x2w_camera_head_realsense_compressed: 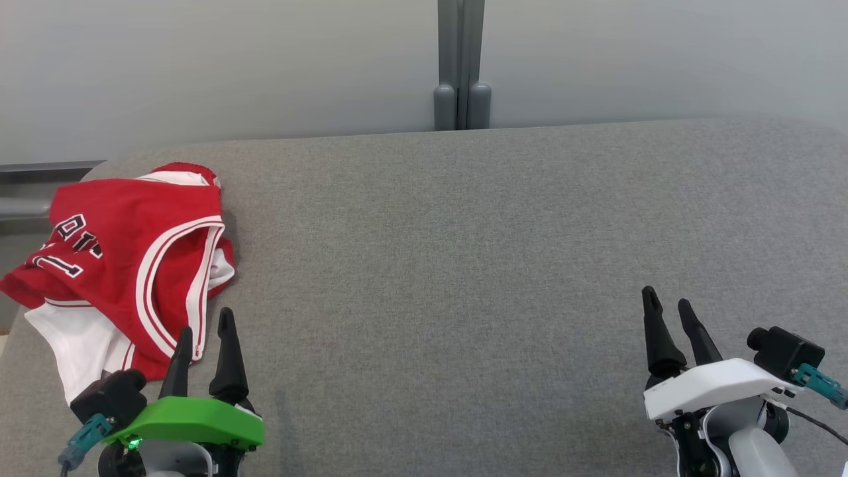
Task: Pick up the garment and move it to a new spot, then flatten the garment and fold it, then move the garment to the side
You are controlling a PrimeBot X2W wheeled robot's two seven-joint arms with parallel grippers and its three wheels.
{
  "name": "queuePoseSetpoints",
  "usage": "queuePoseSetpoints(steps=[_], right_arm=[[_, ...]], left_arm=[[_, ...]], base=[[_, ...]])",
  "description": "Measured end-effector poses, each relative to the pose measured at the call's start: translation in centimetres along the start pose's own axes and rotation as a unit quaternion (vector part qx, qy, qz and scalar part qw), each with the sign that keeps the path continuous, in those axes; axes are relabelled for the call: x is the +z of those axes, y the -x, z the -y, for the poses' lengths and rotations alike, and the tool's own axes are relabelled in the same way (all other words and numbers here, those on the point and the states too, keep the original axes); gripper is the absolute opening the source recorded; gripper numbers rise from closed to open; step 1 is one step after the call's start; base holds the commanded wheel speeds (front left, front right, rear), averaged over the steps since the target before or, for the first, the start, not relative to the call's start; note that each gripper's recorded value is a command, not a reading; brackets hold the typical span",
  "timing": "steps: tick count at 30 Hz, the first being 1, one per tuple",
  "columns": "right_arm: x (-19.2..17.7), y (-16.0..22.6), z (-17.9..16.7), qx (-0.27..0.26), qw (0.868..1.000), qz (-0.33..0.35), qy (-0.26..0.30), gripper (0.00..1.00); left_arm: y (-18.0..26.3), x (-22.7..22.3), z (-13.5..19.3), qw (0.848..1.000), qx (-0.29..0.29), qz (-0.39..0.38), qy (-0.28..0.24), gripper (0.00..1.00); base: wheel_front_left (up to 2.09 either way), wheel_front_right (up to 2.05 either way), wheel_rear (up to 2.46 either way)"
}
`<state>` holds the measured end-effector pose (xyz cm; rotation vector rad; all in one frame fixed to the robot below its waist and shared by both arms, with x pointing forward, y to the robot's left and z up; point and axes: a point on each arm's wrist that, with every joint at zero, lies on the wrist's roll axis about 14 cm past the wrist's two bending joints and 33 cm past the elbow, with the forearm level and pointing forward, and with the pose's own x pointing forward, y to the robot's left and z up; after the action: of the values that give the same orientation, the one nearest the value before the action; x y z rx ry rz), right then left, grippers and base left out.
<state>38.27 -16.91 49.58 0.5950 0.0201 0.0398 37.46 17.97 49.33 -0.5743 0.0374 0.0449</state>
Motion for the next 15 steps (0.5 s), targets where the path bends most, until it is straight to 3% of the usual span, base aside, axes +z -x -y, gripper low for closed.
queuePoseSetpoints(steps=[15], right_arm=[[-0.1, -0.1, -0.9, 0.020, 0.997, 0.004, 0.078, 1.00]], left_arm=[[0.0, 0.4, 1.1, 0.996, -0.022, 0.019, -0.084, 1.00]], base=[[0.00, 0.00, 0.00]])
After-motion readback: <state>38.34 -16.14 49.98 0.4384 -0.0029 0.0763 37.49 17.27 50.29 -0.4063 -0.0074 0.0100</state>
